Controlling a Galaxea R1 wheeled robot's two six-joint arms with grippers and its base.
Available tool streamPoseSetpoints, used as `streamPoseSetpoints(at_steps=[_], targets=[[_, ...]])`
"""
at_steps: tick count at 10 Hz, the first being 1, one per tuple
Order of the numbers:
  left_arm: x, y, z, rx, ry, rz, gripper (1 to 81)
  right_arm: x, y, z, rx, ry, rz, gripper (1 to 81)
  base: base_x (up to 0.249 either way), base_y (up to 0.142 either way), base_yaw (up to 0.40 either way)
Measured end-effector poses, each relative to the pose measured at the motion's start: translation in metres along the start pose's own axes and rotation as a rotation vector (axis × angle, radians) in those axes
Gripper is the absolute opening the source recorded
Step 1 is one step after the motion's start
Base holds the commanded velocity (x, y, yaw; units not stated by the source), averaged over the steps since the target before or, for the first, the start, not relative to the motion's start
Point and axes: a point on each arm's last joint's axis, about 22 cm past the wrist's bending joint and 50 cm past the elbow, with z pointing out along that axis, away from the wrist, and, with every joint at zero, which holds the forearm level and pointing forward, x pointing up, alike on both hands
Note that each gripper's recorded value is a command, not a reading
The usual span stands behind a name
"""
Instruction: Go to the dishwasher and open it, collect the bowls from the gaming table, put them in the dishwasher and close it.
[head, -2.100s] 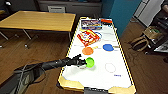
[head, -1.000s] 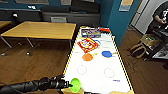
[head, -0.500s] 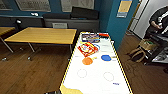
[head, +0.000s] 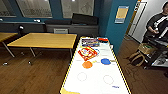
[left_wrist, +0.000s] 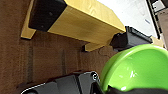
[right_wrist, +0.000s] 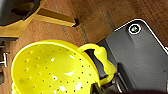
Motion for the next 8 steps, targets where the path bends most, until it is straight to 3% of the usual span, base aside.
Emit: streamPoseSetpoints(at_steps=[2,4,6,8], targets=[[-0.028,-0.03,0.007,0.034,-0.003,-0.021,1.0,-0.001,0.004,0.002,-0.009,-0.002,-0.004,1.0,0.0,0.0,0.0],[-0.055,-0.045,0.016,0.039,-0.004,-0.034,1.0,-0.005,0.013,0.004,-0.026,-0.003,-0.006,1.0,0.0,0.0,0.0],[-0.085,-0.049,0.026,0.039,-0.006,-0.033,1.0,-0.005,0.008,0.004,-0.013,0.005,-0.026,1.0,0.0,0.0,0.0],[-0.086,-0.046,0.027,0.034,0.042,0.002,1.0,0.008,-0.003,0.003,0.016,0.045,-0.068,1.0,0.0,0.0,0.0]])
